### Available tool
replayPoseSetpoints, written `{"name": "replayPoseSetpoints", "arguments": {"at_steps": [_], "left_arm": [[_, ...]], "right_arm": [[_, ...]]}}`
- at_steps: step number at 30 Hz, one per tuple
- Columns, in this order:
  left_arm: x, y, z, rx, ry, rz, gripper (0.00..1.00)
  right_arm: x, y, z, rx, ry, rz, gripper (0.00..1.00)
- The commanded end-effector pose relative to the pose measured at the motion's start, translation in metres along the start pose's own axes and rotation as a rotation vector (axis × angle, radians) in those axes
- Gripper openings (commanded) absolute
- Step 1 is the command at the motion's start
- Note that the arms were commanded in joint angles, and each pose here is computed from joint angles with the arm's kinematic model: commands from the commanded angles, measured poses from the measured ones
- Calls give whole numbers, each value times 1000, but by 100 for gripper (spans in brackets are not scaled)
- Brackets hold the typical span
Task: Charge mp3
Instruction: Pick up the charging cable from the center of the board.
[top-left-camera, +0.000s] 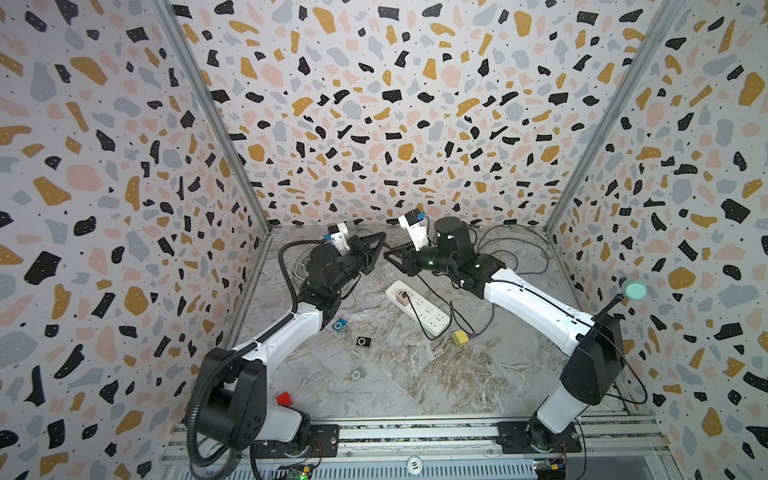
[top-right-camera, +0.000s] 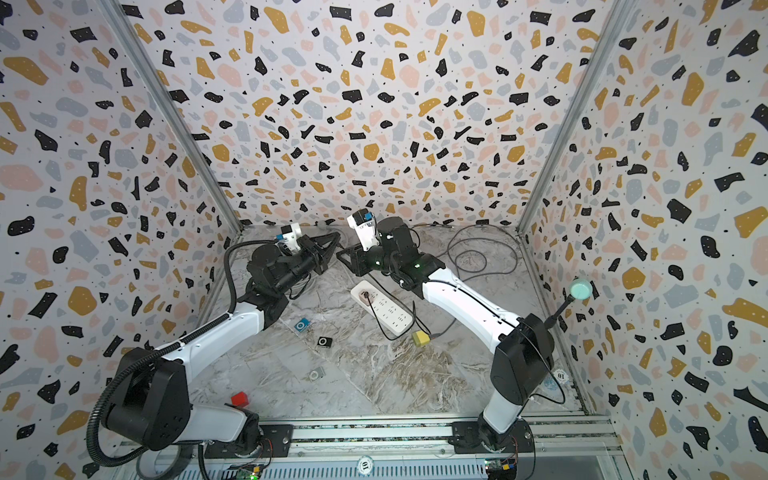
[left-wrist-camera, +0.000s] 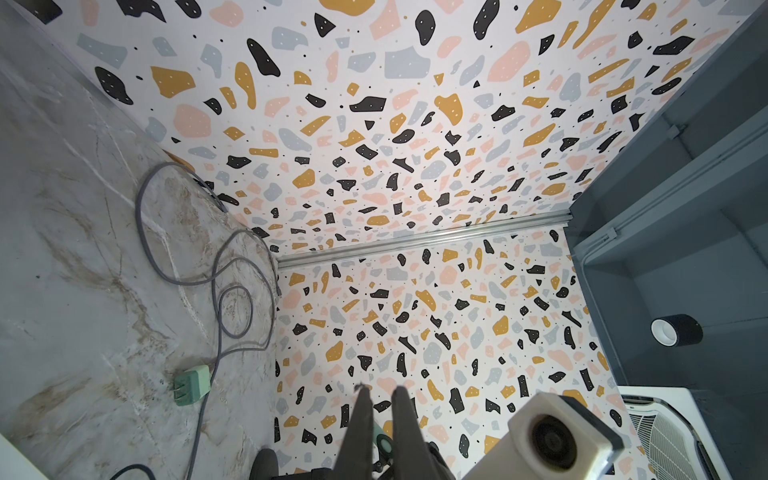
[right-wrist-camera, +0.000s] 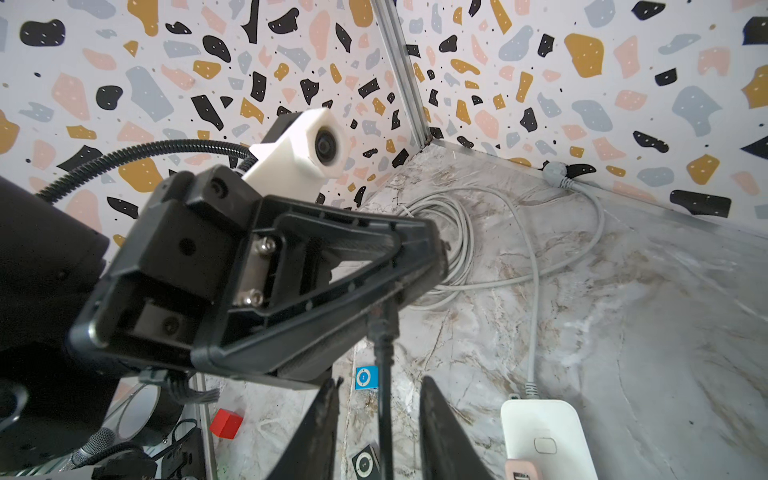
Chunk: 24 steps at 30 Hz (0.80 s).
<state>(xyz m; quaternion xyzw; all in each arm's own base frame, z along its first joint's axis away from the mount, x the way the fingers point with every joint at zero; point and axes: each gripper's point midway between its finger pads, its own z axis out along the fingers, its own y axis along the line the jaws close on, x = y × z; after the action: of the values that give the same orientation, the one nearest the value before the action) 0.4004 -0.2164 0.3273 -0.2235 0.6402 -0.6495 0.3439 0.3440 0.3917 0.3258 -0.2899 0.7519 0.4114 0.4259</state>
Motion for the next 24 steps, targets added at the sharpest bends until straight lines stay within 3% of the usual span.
{"name": "replayPoseSetpoints", "arguments": {"at_steps": [1,10,24], "left_arm": [[3,-21,-6,73,-6,24,0],[6,-22,-6,84,-4,10,0],[8,-23,-6,88,3,10,0]], "right_arm": [[-30,9,-9,-15,-73,-33,32],[-28,9,-5,-27,-49,-45,22],[-22,3,0,-14,-22,-50,20]]}}
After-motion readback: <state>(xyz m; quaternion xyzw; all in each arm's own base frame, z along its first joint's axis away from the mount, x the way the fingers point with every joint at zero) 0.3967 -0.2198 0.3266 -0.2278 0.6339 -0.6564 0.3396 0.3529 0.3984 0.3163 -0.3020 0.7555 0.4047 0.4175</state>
